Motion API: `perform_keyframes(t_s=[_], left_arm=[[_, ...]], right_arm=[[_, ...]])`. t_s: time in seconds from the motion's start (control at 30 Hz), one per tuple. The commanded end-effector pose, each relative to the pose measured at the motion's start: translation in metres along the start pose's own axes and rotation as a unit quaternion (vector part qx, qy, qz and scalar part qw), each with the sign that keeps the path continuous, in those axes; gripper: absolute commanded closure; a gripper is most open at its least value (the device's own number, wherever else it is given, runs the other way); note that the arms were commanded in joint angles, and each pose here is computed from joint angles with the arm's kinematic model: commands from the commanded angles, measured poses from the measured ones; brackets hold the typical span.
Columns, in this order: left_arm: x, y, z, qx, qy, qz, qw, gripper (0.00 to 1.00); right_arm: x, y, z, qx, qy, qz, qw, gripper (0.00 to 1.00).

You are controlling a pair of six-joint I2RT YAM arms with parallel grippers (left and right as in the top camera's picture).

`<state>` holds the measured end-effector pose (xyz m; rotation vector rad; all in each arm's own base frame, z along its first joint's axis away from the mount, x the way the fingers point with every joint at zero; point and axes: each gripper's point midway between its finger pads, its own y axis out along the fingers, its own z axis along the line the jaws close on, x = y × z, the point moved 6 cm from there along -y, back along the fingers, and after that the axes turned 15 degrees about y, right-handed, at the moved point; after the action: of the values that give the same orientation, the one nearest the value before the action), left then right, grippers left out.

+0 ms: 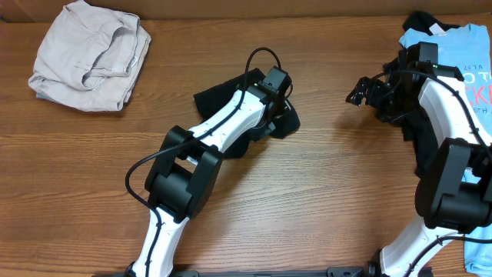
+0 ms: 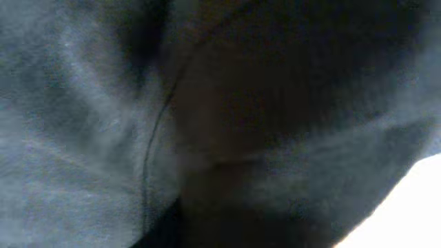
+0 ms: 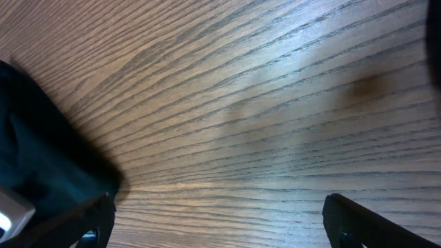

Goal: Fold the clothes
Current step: 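Grasp the folded black shirt with the left gripper and lift it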

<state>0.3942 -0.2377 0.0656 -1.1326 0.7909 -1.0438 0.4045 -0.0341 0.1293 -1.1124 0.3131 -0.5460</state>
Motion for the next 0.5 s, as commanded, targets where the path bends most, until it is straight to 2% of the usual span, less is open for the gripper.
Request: perform_keyframes(t_s=[0.0,0.03,0.23,0.47], left_arm=[[-0.010,0.012,-0.003,-0.006,-0.006,0.020,1.000,0.90],[-0.010,0.012,-0.002,-0.003,-0.009,0.021,1.000,0.95],[-0.011,-0.006,0.024,0.072,-0.093,0.046,0.992,0.96],[-0.010,-0.084,0.079,0.101,-0.173,0.014,0.980,0.96]], right_arm=[[0.005,-0.020,0.013,0.017,-0.018,-0.029,0.999,0.00],[0.005,-0.020,0.013,0.017,-0.018,-0.029,0.999,0.00],[0.005,-0.020,0.013,0.017,-0.018,-0.029,0.999,0.00],[0.005,-0.020,0.013,0.017,-0.018,-0.029,0.999,0.00]])
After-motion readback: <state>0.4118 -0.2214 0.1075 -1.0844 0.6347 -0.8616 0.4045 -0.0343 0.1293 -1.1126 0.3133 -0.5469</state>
